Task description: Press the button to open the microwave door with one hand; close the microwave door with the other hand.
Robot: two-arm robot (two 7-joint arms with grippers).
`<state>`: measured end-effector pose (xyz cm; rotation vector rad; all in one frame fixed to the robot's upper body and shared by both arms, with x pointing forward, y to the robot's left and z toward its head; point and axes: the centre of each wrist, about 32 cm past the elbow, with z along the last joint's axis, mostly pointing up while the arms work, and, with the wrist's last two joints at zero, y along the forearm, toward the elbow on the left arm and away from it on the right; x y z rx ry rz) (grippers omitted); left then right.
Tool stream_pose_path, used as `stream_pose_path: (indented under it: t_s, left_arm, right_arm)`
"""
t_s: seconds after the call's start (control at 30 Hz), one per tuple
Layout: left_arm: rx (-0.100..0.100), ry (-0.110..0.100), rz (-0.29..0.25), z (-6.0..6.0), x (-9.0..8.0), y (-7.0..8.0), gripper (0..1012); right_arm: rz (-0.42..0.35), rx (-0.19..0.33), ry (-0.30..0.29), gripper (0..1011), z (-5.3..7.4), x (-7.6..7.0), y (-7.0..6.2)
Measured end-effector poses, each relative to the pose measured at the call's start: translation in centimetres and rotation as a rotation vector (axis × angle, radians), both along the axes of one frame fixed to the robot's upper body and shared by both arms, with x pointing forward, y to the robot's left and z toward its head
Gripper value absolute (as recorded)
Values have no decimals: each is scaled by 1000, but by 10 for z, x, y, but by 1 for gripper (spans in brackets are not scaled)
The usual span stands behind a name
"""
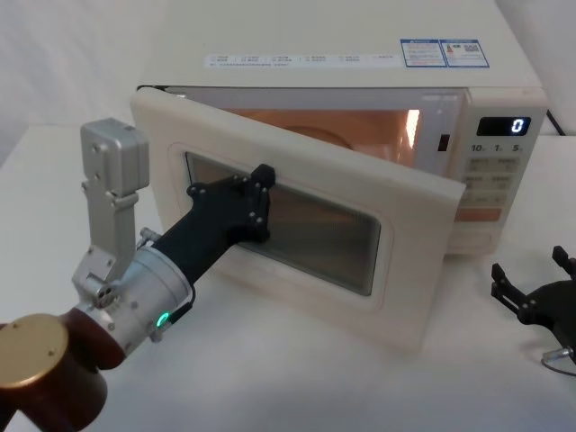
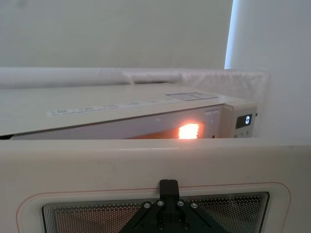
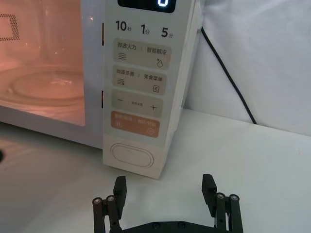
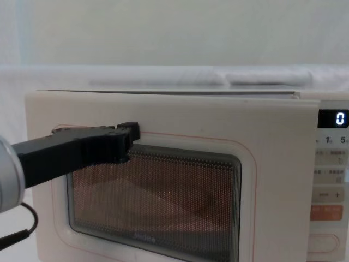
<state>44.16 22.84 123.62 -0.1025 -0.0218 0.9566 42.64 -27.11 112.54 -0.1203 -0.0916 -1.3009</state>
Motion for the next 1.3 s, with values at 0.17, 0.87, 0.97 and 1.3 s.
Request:
stream_pose_path:
  t_s: [0.17,0.87,0.97,1.3]
  left_arm:
    - [6,-7,7,1,7,-5,0]
    - [44,-51,56,3,28,-24,0]
    - [56,-60,65,2,32,-26,0]
    - [70,-70,78,2,41,-35,0]
  right_arm:
    - [0,0,0,1002,0,0,0]
    - [0,0,0,1002,0,0,0]
    - [0,0,0,1002,0,0,0]
    - [0,0,0,1002,0,0,0]
